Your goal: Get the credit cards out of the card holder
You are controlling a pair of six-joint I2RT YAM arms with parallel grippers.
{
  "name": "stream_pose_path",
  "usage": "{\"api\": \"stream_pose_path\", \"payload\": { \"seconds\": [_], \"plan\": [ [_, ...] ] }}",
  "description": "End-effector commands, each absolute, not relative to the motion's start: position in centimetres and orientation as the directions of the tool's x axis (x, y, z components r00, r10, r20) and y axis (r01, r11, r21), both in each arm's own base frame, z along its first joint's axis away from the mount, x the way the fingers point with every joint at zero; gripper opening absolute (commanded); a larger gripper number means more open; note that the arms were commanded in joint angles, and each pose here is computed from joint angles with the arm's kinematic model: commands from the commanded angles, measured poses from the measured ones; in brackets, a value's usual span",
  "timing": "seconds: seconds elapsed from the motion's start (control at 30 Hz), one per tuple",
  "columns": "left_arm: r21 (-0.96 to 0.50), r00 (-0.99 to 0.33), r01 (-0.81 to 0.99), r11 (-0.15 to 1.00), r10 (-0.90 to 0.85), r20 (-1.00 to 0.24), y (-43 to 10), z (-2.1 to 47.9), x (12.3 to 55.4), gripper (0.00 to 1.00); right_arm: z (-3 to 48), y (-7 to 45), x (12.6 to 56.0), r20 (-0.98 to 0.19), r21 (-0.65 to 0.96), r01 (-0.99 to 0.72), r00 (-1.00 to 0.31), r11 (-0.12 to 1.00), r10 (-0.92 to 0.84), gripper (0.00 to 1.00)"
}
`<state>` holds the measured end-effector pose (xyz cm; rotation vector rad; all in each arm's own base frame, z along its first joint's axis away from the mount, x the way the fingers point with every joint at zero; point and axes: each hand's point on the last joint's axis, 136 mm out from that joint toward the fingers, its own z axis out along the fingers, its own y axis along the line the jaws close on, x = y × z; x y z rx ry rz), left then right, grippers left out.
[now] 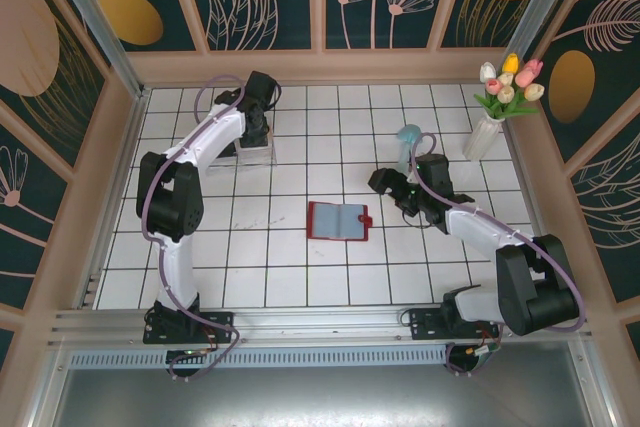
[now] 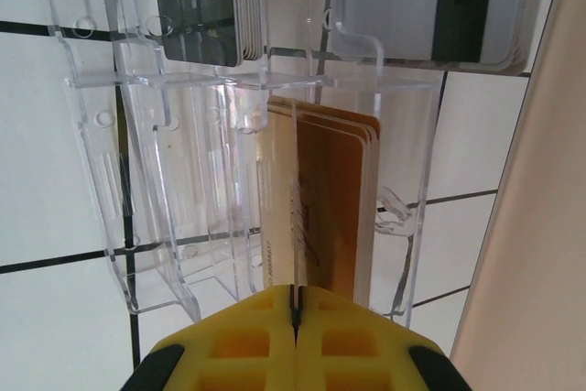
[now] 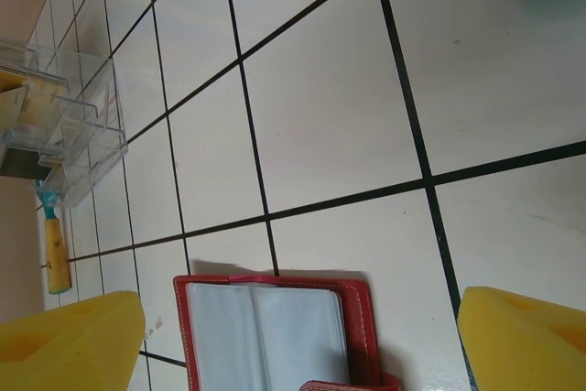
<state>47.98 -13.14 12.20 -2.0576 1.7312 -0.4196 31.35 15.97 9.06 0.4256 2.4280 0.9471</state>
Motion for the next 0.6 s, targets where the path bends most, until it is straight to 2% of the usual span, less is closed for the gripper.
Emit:
{"api": "stream_pose_path", "payload": {
  "seconds": [0.0,0.3,0.57],
  "plan": [
    [-0.472,0.177,-0.872,-0.126,-0.982,-0.064,-12.83,11.36,48.28,0.04,8.96,15.88,31.28,-0.339,0.699,0.092,-0.831,0.709,0.442,0.9],
    [-0.453,0.152,-0.886,-0.096,-0.984,-0.091,-12.9,10.93,48.79,0.07,8.86,15.64,31.08,-0.337,0.696,0.103,-0.828,0.711,0.449,0.9],
    [-0.464,0.149,-0.882,-0.084,-0.983,-0.106,-12.64,11.18,49.09,0.22,8.92,15.66,31.14,-0.337,0.698,0.1,-0.828,0.709,0.449,0.9]
  ]
}}
